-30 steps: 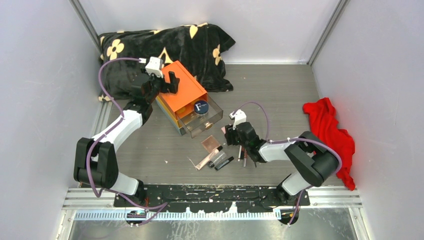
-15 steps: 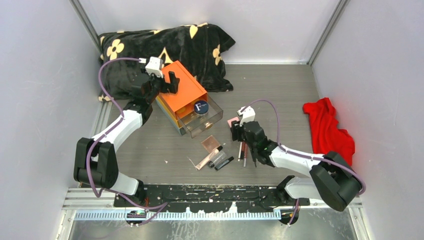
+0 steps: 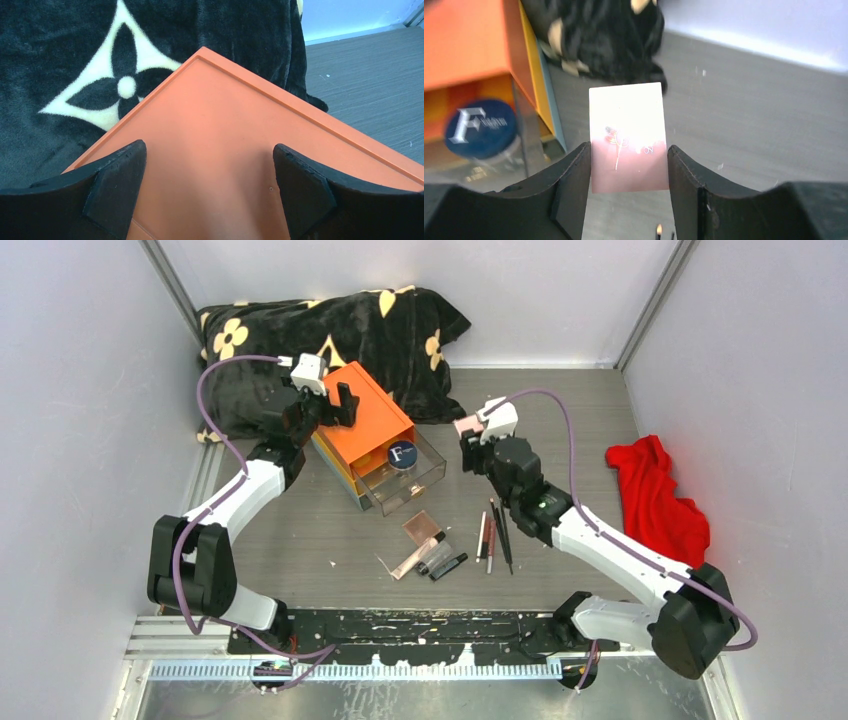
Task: Organize the makeup
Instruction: Place the makeup in the drawer.
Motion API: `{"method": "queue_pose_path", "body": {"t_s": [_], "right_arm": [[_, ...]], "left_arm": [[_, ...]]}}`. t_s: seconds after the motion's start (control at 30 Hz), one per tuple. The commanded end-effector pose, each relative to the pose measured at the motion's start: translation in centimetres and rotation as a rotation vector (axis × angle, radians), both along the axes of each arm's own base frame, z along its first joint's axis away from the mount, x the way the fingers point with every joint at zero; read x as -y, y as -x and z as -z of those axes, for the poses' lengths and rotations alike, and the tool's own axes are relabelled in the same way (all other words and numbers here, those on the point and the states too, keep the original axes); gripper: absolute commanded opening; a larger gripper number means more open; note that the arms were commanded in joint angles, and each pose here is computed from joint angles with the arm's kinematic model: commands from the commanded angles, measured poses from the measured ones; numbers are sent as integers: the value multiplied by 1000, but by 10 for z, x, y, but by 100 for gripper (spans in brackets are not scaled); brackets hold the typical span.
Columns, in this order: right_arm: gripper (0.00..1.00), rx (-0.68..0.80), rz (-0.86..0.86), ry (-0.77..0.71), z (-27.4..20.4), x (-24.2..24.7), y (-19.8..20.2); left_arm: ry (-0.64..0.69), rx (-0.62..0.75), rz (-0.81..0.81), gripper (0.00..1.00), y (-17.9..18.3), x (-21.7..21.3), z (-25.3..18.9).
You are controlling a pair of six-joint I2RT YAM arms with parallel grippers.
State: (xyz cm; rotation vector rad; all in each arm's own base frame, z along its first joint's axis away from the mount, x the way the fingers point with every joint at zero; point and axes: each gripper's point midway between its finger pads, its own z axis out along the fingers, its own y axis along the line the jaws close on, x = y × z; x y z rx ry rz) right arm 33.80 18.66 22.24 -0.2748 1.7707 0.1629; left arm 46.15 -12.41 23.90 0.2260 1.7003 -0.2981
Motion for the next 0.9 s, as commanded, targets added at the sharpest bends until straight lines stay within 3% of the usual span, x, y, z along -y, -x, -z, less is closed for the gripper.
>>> {"method": "queue_pose_path", "body": {"t_s": [0.0, 0.37, 0.87], "right_arm": [[7, 103, -9, -1, -59, -7, -14], [7, 13, -287, 35, -70, -76, -10], [7, -29, -450, 27, -58, -131, 29]], "left_arm": [[-26, -496, -56, 97, 55, -14, 133], [-33, -501, -57, 97, 55, -14, 135], [-29, -489, -58, 97, 58, -15, 129]]}}
